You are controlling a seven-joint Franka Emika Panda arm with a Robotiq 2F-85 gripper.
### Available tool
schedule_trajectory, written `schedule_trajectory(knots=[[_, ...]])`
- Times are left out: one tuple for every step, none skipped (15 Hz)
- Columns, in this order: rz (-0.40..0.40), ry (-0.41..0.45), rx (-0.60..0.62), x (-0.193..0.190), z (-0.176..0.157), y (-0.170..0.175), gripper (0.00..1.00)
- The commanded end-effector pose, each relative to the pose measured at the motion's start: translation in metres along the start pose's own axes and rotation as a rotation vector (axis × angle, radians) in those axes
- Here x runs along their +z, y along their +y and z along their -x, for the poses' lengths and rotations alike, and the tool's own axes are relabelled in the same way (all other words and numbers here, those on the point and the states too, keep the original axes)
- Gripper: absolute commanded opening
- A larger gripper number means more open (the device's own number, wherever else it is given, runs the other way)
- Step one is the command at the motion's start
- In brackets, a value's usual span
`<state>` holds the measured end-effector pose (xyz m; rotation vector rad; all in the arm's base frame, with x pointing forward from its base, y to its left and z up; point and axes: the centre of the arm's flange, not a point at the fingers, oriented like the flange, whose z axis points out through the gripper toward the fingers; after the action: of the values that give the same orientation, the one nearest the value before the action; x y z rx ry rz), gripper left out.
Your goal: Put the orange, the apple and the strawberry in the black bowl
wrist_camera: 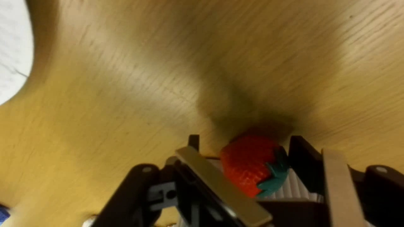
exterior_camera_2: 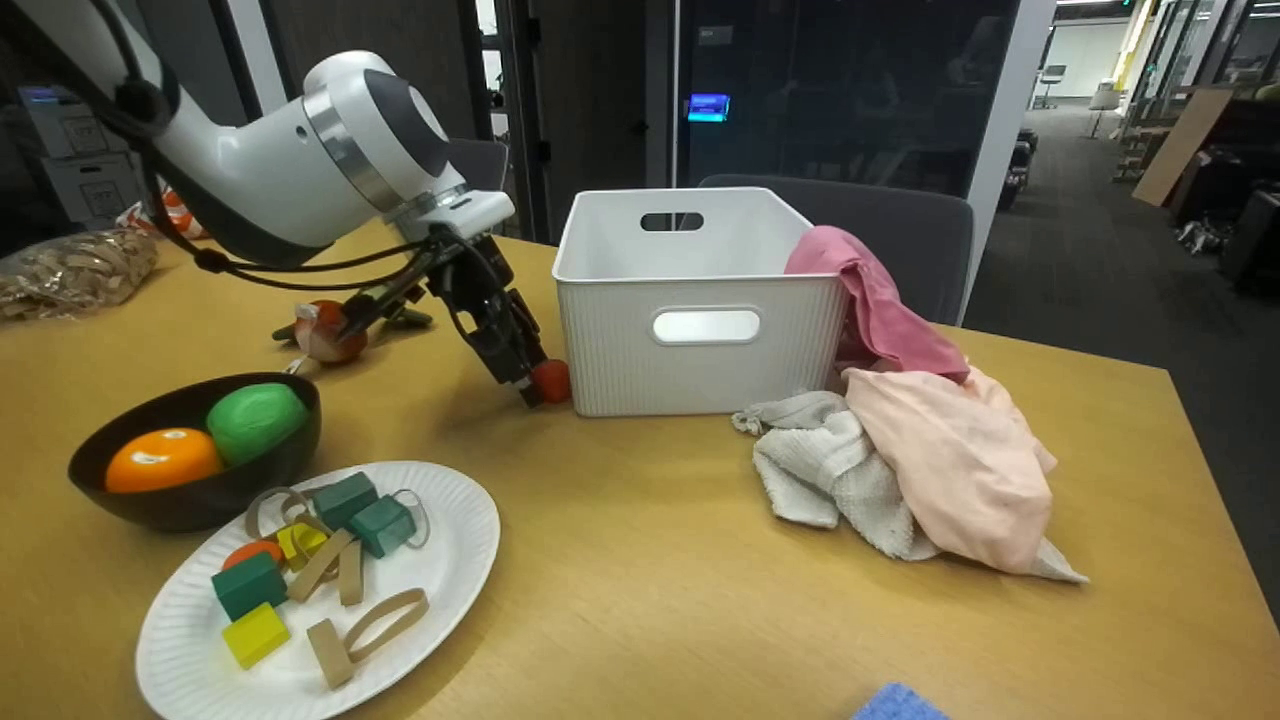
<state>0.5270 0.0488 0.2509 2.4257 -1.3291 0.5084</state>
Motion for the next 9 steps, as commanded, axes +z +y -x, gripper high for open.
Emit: schedule_trajectory(knots=[[0.008, 0.058, 0.008, -0.003, -0.002, -0.010, 0.44], [0.008, 0.063, 0.009, -0.003, -0.002, -0.010, 0.37], [0.007, 0.068, 0.004, -0.005, -0.001, -0.010, 0.29], [0.007, 0.071, 0.002, -0.008, -0.001, -0.009, 0.27], [0.004, 0.068, 0.000, -0.013, -0.001, -0.006, 0.27], [-0.016, 0.045, -0.015, -0.019, 0.000, -0.003, 0.27], [-0.038, 0.030, -0.033, -0.027, 0.001, 0.000, 0.27], [-0.055, 0.023, -0.047, -0.036, 0.002, 0.004, 0.27], [-0.071, 0.017, -0.064, -0.044, 0.003, 0.008, 0.27]])
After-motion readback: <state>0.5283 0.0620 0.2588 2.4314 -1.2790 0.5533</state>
